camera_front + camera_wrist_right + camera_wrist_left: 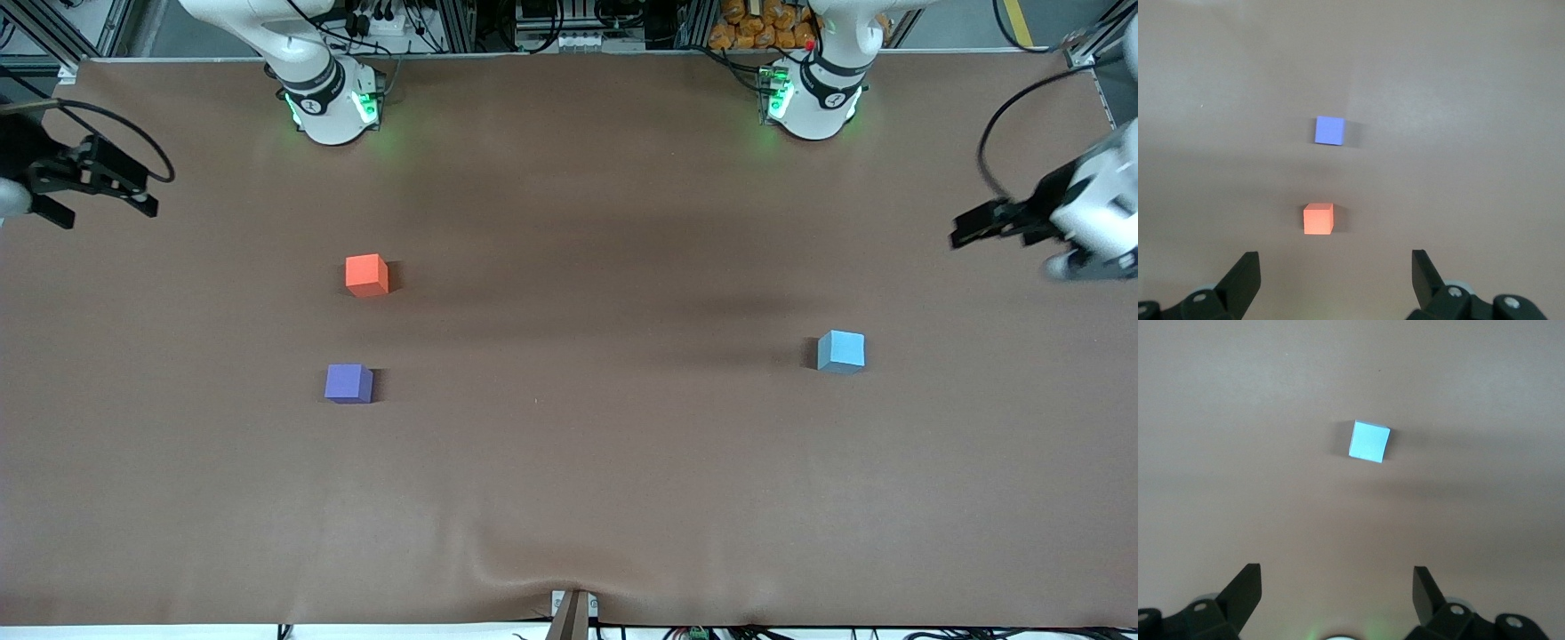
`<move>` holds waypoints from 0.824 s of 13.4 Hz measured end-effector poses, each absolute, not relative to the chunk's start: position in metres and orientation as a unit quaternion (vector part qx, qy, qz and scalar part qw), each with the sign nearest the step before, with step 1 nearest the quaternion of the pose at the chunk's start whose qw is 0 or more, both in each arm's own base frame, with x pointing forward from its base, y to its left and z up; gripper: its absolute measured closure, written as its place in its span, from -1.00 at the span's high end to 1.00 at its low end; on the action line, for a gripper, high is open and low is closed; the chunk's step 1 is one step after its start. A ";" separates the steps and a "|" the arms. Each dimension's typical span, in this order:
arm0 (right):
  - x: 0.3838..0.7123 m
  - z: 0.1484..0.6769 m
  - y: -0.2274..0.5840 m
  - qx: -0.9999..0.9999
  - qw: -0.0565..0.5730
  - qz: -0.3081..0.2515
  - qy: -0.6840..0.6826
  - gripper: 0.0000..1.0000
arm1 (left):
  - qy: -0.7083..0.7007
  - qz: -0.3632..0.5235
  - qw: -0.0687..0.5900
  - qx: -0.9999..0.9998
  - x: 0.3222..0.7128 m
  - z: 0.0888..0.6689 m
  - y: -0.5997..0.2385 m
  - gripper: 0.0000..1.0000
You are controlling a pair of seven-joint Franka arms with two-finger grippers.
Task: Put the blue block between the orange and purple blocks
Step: 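Move the open left gripper down over the light-blue cube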
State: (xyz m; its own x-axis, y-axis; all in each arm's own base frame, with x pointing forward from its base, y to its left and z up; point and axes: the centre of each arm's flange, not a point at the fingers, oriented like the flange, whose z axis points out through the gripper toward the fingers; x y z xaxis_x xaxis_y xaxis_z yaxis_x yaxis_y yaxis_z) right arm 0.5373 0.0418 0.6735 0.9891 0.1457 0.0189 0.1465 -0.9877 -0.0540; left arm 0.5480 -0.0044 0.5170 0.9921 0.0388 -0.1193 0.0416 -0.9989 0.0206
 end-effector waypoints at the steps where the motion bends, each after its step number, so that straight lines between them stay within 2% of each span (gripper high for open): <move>1: 0.536 0.673 0.053 -0.996 0.028 -0.007 -0.083 1.00 | 0.017 -0.053 0.012 0.998 0.549 0.487 -0.009 1.00; 6: 0.541 0.666 0.048 -0.997 0.027 0.000 -0.077 1.00 | -0.008 -0.052 0.020 0.998 0.560 0.369 -0.039 1.00; 11: 0.557 0.660 -0.008 -0.999 0.025 -0.020 -0.028 1.00 | -0.040 -0.067 0.010 0.997 0.571 0.305 -0.040 1.00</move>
